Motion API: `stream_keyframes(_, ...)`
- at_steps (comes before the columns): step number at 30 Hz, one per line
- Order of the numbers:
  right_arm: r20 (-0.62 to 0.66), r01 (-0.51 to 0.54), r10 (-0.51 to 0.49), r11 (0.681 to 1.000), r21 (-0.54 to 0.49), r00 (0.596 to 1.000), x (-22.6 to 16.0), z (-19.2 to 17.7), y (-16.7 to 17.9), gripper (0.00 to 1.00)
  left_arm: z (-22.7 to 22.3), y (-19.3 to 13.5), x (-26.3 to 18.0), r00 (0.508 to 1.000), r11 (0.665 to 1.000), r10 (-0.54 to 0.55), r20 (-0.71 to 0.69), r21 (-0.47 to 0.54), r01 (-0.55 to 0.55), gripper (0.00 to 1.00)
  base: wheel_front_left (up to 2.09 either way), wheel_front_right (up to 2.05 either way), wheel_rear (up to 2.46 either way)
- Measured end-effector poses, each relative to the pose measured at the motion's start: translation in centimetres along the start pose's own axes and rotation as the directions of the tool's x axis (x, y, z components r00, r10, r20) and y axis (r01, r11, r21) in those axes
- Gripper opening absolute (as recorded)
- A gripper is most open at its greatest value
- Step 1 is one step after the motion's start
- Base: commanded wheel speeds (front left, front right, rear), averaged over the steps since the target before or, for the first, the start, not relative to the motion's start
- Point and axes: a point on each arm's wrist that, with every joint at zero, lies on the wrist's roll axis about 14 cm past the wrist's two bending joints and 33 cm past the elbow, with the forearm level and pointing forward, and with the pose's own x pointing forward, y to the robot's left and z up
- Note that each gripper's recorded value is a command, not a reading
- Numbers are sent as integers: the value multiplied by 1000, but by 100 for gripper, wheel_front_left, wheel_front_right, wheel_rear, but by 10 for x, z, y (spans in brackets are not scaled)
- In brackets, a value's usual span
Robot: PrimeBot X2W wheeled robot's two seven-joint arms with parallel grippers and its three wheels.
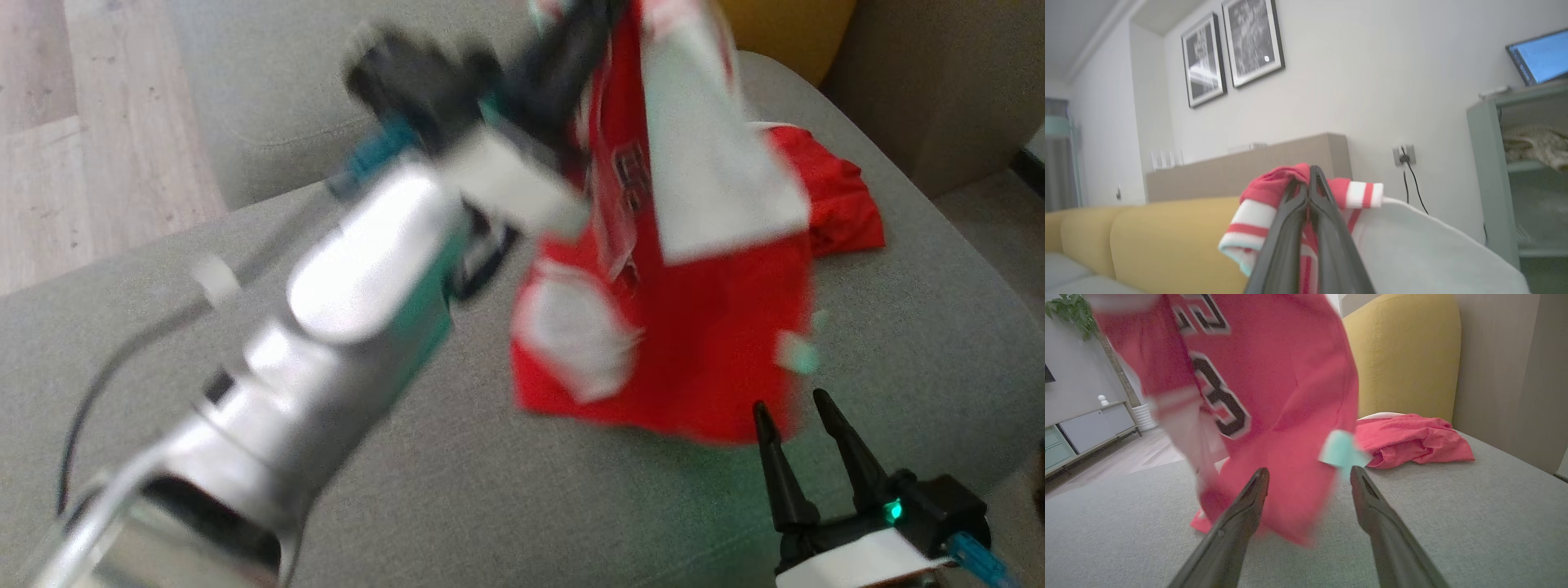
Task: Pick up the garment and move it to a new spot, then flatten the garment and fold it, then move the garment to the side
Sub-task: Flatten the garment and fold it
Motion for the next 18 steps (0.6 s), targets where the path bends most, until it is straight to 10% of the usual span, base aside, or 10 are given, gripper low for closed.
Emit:
stream_keyframes(5,12,-12,12,1000,1,1000,2,3,3,100,83,31,23,983,997,56,176,49,-65,0,0,0,0)
stream_keyframes(11,8,-32,32,999,5,999,6,2,8,100,51,75,-8,969,972,232,84,24,-235,0,0,0,0)
stream_keyframes(14,2,-59,59,998,4,998,13,1,15,100,-15,107,-65,918,920,390,-76,-12,-392,0,0,0,0)
stream_keyframes(18,-18,-86,86,996,-6,996,21,-4,22,100,-106,139,-189,717,754,614,-329,-23,-656,0,0,0,0)
